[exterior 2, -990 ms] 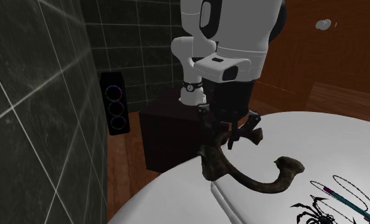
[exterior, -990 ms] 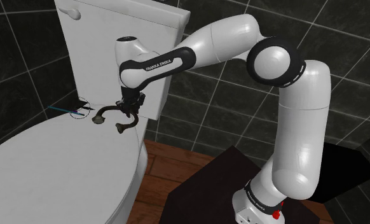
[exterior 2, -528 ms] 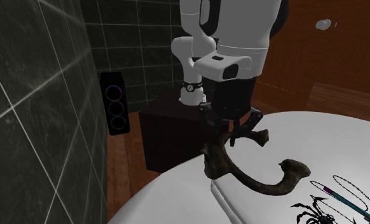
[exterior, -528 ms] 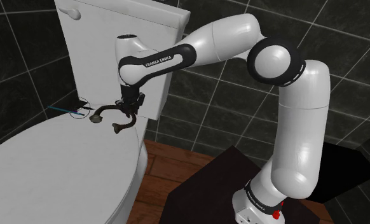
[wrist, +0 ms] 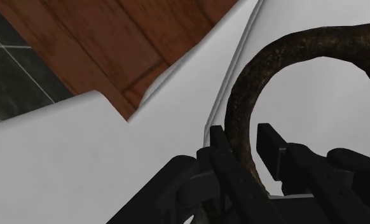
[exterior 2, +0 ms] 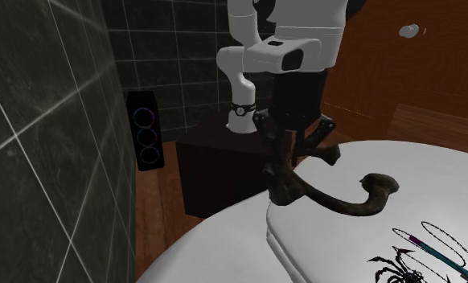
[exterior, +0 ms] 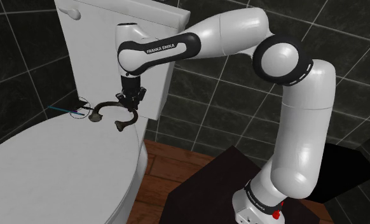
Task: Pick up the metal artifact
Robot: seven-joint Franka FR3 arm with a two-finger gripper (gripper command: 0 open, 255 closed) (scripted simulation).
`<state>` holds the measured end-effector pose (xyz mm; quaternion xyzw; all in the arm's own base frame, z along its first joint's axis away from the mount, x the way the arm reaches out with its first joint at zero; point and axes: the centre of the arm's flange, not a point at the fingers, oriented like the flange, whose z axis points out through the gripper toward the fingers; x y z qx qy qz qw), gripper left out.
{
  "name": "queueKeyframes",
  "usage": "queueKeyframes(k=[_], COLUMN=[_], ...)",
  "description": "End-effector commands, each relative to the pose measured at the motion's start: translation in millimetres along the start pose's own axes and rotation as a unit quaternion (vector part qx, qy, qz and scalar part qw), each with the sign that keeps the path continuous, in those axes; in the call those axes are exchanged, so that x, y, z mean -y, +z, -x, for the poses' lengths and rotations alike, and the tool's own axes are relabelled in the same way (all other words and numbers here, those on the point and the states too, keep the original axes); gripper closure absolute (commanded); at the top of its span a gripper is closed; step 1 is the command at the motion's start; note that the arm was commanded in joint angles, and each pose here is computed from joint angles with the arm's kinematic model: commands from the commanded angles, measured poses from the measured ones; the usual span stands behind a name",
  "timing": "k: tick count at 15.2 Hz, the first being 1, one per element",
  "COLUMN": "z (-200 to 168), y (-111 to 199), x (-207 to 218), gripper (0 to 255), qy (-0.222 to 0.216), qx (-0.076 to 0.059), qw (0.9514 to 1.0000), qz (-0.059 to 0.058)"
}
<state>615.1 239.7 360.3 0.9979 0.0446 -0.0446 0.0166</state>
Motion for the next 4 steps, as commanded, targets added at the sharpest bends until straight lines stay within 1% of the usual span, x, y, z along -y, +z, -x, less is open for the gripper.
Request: queueKeyframes(k=[1,2,4], z=[-5.1,-4.6,-4.6], y=[-23.3,-28.5,-29.3], x=[-15.0,-15.2,-15.2], gripper=[255,255,255], qy=[0.009,0.009,0.009], qx=[-0.022,-0.022,-0.022], qw=[0.9997,0.9997,0.9997], qz=[0.002,0.002,0.002])
